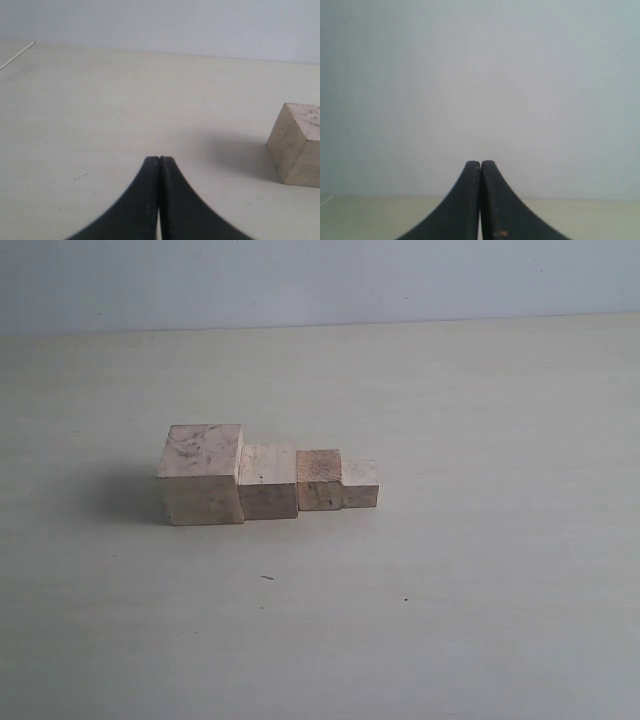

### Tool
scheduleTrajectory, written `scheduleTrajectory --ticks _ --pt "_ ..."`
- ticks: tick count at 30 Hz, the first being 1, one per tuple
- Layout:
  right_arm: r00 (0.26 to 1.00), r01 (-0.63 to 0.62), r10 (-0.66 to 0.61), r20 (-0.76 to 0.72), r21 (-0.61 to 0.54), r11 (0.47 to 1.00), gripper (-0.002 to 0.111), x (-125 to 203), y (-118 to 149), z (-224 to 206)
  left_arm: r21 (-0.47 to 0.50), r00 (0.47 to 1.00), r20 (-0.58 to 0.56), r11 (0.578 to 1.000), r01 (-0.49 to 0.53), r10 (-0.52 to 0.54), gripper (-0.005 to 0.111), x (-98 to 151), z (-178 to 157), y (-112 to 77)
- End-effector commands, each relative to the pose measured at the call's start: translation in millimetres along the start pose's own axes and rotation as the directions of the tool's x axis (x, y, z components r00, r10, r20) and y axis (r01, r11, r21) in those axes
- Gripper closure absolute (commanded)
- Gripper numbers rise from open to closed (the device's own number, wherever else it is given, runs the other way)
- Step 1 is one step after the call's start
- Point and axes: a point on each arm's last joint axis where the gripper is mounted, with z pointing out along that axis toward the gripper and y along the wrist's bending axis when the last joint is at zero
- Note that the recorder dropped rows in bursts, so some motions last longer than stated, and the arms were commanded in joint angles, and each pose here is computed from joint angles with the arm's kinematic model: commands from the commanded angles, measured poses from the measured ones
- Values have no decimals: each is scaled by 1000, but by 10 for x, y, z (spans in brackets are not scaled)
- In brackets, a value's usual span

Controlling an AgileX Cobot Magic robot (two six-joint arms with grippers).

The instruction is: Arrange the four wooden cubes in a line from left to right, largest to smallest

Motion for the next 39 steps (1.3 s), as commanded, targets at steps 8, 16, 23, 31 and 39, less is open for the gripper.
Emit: scheduleTrajectory --ticks 8,16,23,31,39 --pt "977 201 -211 27 206 958 108 197 -196 -274 1 1000 15 1000 3 -3 107 -3 0 0" --pt "979 199 -206 -7 285 938 108 766 -377 -388 1 1000 15 1000 3 -3 107 -3 0 0" --pt "983 181 -180 -39 381 907 108 1200 -535 -485 1 1000 15 1000 3 -3 107 -3 0 0" --pt "982 191 -177 -73 391 901 108 1412 -592 -504 1 1000 15 1000 3 -3 107 -3 0 0" --pt "988 152 -142 -55 414 898 108 1685 -650 -581 1 1000 15 1000 3 -3 107 -3 0 0"
